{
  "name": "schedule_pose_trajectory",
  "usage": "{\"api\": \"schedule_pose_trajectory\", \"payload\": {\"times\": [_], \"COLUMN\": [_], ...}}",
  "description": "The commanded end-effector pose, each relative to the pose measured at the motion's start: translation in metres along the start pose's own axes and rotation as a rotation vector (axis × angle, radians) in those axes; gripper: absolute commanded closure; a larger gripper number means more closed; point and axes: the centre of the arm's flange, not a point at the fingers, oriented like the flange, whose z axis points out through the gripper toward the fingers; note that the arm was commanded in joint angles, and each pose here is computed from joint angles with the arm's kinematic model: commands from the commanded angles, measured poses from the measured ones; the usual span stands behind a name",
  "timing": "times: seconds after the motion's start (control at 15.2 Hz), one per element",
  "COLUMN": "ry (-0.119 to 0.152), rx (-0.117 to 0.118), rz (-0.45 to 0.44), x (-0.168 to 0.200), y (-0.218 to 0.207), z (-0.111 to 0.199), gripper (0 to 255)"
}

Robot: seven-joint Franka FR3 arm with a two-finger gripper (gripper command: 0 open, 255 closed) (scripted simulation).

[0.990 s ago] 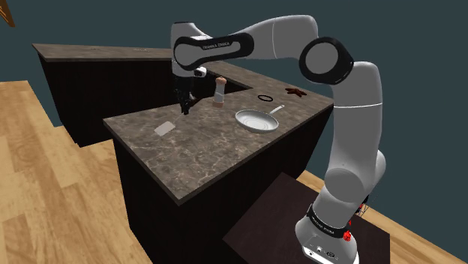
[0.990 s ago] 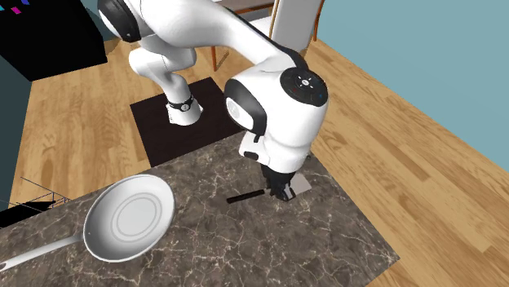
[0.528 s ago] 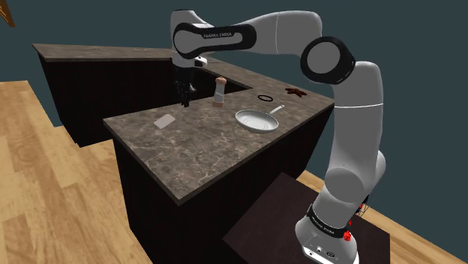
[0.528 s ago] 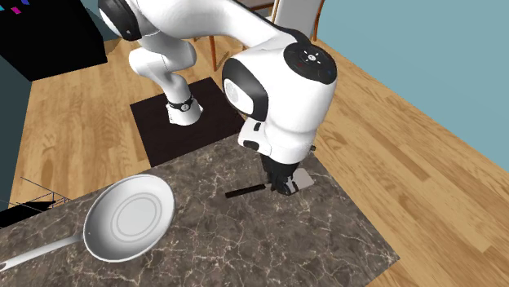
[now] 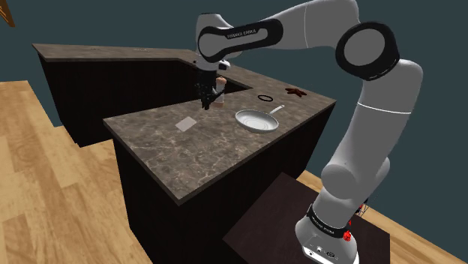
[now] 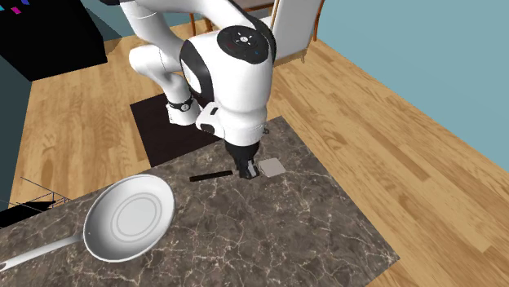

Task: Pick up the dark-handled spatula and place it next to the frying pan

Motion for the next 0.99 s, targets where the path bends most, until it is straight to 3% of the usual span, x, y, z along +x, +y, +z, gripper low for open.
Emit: {"api": "schedule_pose_trajectory", "payload": {"times": [0.0,0.53,0.92], "ry": [0.0,0.0,0.0], "rx": [0.0,0.0,0.0], "rz": [0.0,0.0,0.0], "x": [0.02,0.092,0.089], "y": [0.021,0.104,0.104], "z": [0.002,0.007,0.038], "gripper": [255,255,255]}}
